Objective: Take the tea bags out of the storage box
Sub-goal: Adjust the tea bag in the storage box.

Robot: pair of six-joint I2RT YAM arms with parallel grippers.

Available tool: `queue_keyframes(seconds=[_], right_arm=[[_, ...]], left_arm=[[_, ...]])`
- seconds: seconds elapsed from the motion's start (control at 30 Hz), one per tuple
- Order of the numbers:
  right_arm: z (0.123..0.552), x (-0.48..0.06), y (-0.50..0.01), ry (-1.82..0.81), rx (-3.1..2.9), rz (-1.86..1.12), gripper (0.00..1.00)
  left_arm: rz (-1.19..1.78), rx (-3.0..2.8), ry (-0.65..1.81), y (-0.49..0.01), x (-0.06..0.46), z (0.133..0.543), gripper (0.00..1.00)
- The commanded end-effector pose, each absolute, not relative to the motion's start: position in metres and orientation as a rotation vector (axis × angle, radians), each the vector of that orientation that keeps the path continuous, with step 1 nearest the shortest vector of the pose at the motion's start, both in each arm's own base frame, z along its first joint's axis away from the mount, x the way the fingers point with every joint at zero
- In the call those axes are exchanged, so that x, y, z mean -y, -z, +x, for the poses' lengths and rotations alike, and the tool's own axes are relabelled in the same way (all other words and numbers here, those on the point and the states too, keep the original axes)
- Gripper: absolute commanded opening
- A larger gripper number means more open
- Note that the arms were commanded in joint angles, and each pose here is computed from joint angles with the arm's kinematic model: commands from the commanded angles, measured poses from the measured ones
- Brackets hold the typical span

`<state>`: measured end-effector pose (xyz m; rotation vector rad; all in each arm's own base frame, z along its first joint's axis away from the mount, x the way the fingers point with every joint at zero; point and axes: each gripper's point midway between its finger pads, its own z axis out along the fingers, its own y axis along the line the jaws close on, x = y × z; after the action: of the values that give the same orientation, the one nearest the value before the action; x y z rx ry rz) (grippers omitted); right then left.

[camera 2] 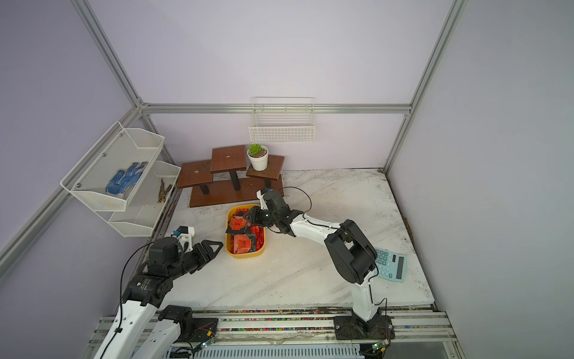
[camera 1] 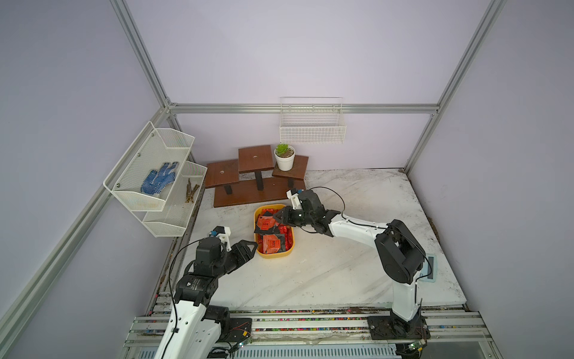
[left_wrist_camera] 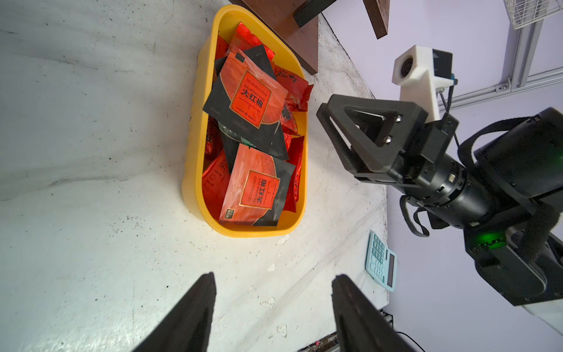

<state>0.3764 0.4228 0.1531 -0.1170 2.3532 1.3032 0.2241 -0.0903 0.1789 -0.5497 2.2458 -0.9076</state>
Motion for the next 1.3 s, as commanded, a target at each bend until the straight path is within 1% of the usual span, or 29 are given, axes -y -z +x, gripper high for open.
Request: queue_keyframes(seconds=[0.0,0.37,0.77,1.07,1.27], right_arm=[[0.378,-0.424,-0.144,-1.25,-2.378,-0.126,0.31],[0.383,-0.429,-0.125,-1.225,-2.409,-0.11,0.32],[0.391,-0.435,-0.12,-1.256,-2.397,-0.082,0.32],[0.398,-0.439,-0.116,-1.252,-2.398,-0.068,0.31],[0.4,-0.444,-0.117,-1.277,-2.387,-0.064,0.28]], left_arm=[[-0.541,-2.217,0.9,-0.188,0.089,0.226,0.65],[-0.544,-2.202,0.887,-0.191,0.086,0.223,0.67],[-0.55,-2.214,0.874,-0.188,0.085,0.222,0.67],[-0.551,-2.215,0.874,-0.188,0.085,0.221,0.68],[-0.552,-2.215,0.871,-0.188,0.085,0.221,0.67]])
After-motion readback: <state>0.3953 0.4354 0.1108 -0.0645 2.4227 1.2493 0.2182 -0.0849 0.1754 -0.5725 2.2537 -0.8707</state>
